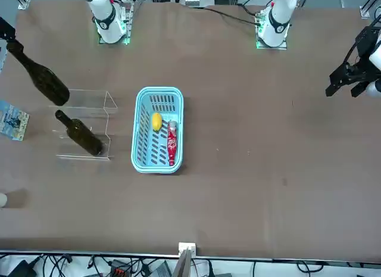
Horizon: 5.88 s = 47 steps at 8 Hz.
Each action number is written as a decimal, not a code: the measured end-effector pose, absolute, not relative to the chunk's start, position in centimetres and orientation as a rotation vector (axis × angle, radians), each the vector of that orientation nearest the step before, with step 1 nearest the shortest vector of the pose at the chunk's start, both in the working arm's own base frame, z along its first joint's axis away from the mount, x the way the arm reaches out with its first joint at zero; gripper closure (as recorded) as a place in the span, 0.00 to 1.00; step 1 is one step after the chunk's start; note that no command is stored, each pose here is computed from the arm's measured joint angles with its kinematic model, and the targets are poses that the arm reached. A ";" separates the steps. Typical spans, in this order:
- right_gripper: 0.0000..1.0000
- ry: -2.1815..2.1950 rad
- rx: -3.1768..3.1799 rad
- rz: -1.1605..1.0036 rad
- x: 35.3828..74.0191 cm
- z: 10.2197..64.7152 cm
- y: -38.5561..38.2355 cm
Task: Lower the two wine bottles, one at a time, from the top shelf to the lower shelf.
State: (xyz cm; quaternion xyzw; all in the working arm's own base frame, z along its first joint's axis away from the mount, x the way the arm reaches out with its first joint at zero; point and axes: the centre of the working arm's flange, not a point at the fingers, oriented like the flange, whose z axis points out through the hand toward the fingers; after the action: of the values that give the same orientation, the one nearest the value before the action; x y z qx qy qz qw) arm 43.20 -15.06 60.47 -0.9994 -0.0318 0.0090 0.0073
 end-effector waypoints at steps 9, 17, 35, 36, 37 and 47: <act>0.13 -0.119 -3.134 0.065 43.3 59.2 -14.5; 0.41 -0.130 -3.137 0.069 43.5 59.1 -14.0; 0.60 -0.130 -3.146 0.093 43.3 58.7 -14.2; 0.60 -0.133 -3.149 0.092 43.4 58.8 -14.2; 0.60 -0.144 -3.153 0.088 43.6 58.8 -14.1; 0.60 -0.408 -3.173 0.091 57.0 58.0 -13.1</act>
State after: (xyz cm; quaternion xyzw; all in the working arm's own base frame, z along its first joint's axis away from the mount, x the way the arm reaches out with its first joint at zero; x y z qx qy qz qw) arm 57.01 -13.10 57.96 -0.9910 -0.1273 0.0284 -0.0292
